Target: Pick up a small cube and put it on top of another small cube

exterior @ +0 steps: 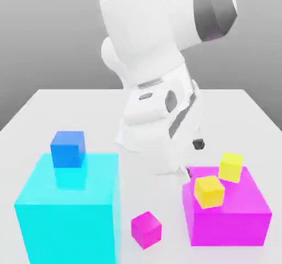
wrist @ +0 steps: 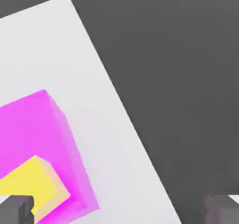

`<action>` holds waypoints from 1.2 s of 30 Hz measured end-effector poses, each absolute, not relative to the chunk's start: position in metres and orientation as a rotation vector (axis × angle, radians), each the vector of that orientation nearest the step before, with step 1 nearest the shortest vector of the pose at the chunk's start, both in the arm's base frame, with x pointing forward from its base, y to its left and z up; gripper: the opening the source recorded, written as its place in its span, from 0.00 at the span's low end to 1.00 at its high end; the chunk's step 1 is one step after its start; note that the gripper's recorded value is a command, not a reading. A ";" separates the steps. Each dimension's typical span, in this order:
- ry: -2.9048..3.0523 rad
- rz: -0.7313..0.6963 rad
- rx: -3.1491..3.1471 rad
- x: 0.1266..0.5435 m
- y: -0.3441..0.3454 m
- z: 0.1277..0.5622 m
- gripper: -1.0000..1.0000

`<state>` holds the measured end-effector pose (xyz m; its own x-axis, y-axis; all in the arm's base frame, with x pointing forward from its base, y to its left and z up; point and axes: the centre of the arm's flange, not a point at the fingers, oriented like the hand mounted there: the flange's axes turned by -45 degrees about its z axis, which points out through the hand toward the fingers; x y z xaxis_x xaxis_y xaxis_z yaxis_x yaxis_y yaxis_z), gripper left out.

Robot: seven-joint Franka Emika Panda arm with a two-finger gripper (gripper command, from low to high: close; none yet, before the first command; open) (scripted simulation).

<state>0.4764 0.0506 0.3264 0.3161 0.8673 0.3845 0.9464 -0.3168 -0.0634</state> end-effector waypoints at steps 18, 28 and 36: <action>-2.312 -0.177 -1.860 0.441 0.038 0.206 0.50; -2.713 -0.028 -1.529 0.426 0.015 0.193 0.50; -2.787 0.001 -1.462 0.426 0.012 0.142 0.50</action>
